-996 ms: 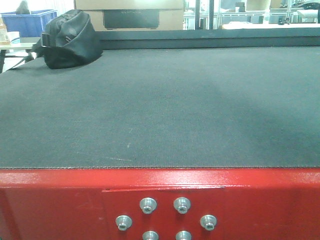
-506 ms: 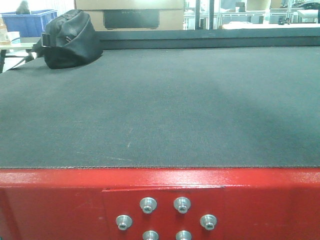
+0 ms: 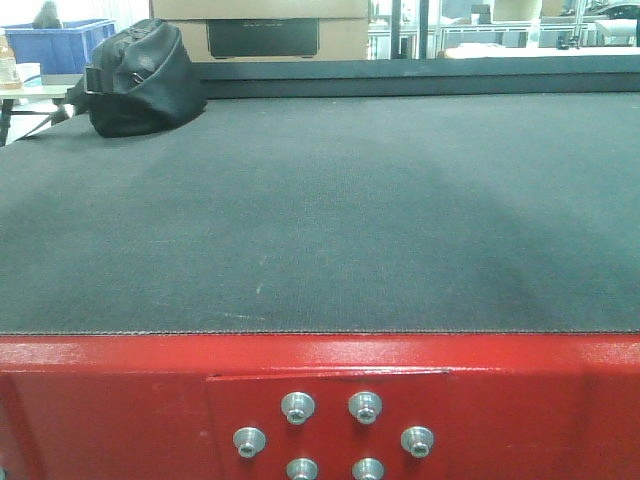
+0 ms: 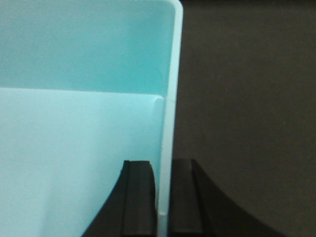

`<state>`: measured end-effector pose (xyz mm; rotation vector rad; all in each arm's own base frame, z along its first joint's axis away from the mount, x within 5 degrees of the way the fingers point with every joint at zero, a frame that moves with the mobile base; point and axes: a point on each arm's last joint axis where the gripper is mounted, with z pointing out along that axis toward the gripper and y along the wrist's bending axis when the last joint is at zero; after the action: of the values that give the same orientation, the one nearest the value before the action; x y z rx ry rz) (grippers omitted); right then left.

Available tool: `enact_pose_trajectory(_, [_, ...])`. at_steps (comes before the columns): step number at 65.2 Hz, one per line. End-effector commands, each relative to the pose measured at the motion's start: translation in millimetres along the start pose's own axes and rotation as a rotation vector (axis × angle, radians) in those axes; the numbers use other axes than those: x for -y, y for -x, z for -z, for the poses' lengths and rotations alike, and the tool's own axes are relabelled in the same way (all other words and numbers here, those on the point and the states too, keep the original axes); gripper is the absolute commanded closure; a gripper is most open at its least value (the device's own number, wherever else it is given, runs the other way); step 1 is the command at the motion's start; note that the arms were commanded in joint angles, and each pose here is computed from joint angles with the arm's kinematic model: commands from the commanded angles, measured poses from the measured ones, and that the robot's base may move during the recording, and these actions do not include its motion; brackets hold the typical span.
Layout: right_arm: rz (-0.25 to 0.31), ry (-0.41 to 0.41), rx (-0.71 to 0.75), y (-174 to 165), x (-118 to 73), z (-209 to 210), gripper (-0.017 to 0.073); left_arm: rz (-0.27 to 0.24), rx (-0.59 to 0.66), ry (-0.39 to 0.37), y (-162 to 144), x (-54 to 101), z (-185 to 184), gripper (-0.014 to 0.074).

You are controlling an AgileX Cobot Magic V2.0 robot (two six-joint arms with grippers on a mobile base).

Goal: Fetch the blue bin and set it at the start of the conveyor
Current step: 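Lower the bin onto the belt and open both grippers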

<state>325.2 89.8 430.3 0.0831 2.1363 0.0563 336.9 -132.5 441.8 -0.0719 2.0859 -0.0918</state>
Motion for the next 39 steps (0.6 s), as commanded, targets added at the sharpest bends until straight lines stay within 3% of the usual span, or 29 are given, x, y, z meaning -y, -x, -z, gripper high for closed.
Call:
enact_pose_trajectory(1, [-0.029, 0.041, 0.040, -5.0, -3.6, -21.2, 0.0713, 0.022, 0.013, -0.057, -10.6, 6.0, -22.5, 0.0704])
enact_pose_trajectory(9, [-0.063, 0.034, 0.004, -27.8, 3.6, -58.7, 0.0713, 0.011, -0.021, -0.064, -31.8, 4.4, -51.9, 0.0704])
enact_pose_trajectory(28, [-0.035, 0.025, -0.098, -67.9, 2.6, -128.7, 0.0713, -0.037, -0.139, -0.027, -71.1, 6.6, -108.9, 0.0704])
enact_pose_trajectory(39, [-0.027, 0.021, -0.133, -79.8, 0.9, -146.5, 0.0713, -0.053, -0.187, -0.011, -86.3, 8.5, -128.1, 0.0704])
